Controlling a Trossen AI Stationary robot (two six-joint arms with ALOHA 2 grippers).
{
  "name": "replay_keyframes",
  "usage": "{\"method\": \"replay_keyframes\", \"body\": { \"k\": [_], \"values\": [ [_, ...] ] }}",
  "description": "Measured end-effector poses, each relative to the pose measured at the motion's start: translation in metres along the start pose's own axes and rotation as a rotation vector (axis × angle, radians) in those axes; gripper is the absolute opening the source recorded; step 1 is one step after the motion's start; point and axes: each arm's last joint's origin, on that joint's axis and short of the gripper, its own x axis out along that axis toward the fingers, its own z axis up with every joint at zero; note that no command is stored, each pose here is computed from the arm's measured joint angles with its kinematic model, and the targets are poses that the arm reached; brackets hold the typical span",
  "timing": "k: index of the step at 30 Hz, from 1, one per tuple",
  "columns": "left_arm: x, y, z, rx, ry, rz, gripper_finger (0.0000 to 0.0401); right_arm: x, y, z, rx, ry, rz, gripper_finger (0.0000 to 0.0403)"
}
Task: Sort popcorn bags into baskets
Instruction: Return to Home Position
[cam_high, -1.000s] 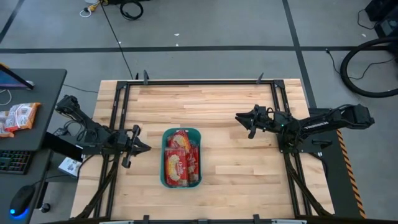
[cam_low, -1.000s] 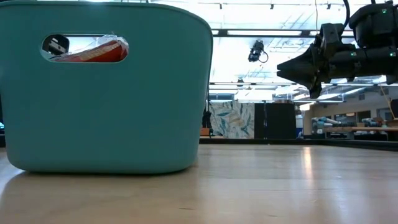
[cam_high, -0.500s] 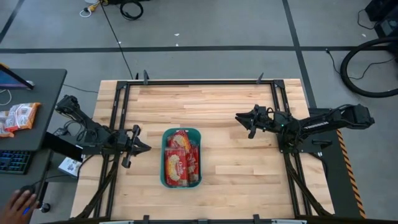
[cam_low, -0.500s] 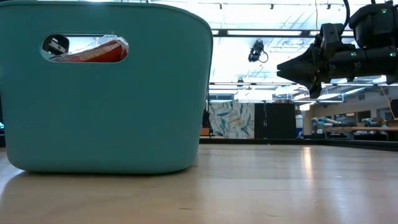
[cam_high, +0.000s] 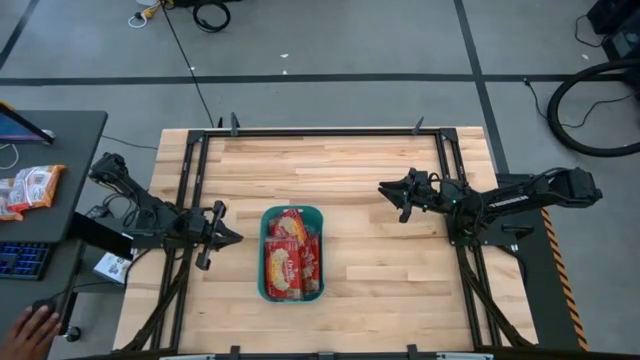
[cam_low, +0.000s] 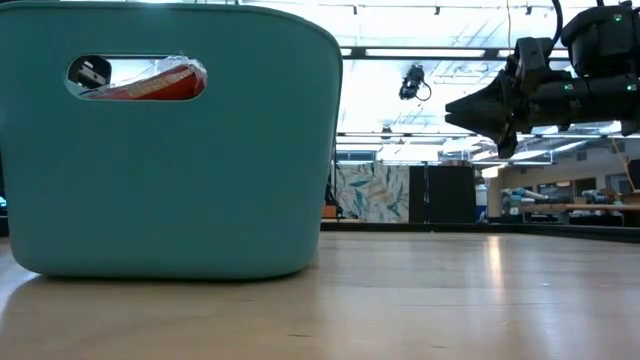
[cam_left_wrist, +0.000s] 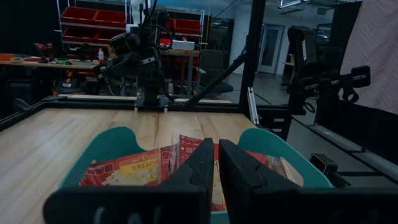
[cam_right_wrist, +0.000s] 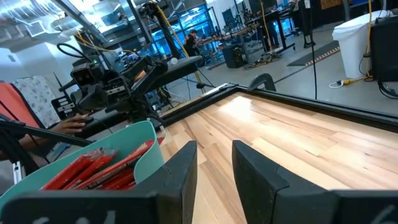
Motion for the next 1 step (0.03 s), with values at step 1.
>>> {"method": "replay_keyframes", "body": {
  "k": [1],
  "values": [
    [0.0000,0.0000,0.0000,0.000,0.000,0.000,0.0029,0.0000,0.0000,0.0000,0.000,0.000,0.000,0.0107]
  ]
}}
